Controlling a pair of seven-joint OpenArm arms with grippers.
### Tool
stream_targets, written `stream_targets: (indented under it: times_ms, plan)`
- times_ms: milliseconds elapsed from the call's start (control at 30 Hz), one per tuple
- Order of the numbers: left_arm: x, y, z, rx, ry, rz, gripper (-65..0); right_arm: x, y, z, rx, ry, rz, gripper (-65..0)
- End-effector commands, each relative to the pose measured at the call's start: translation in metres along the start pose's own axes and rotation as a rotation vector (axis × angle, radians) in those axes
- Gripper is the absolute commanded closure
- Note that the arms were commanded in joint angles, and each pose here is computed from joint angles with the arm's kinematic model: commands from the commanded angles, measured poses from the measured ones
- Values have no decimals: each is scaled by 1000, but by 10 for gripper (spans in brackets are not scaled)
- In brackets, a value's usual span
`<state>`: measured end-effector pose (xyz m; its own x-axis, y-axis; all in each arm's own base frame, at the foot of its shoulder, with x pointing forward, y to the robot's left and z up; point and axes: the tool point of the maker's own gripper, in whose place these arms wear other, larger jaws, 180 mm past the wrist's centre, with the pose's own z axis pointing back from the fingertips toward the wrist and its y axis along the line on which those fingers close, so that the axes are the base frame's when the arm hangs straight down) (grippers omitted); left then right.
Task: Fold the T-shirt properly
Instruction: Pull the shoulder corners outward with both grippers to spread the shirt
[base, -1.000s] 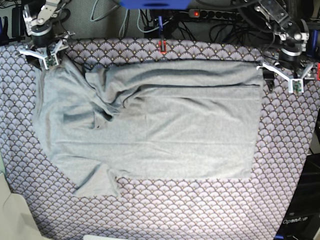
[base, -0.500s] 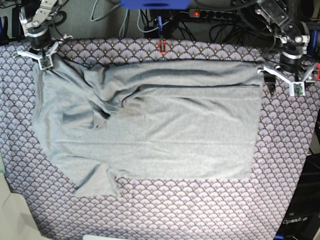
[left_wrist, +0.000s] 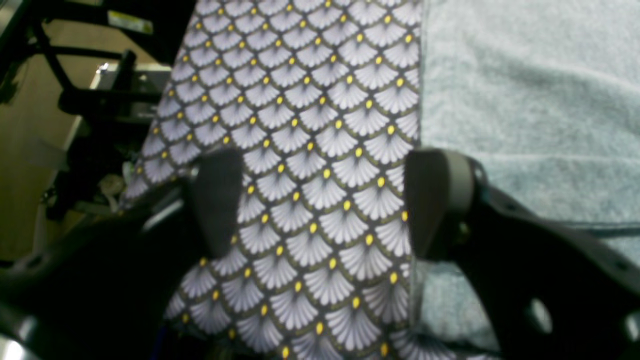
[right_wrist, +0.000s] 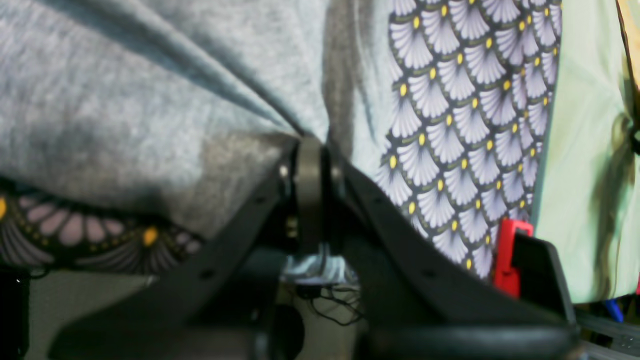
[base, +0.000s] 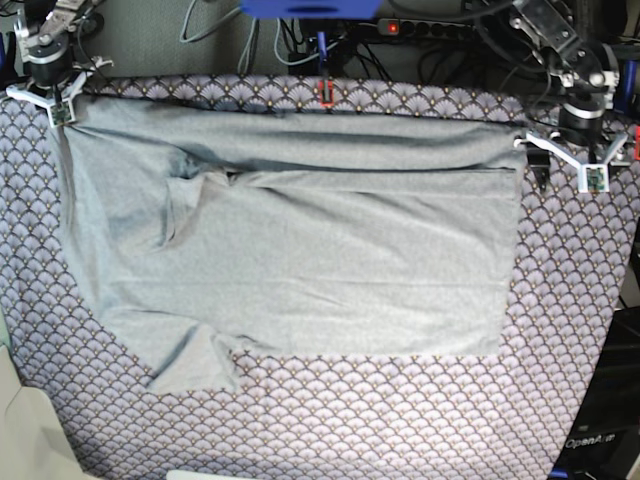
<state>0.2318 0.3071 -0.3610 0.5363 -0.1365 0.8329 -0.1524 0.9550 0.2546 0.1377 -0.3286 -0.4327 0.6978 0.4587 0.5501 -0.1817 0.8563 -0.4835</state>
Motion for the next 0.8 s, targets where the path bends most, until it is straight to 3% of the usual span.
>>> stream_targets:
  times_ms: [0, 667, 767]
  plan:
    - [14, 7, 1, 16, -49, -9, -495, -9, -6, 4, -7, 40, 25, 0]
    - [24, 32, 11, 80, -72, -34, -498, 1, -40, 1, -119, 13, -39, 0]
    - [31, 33, 14, 88, -89, -42, -496, 15, -48, 4, -143, -47, -76, 0]
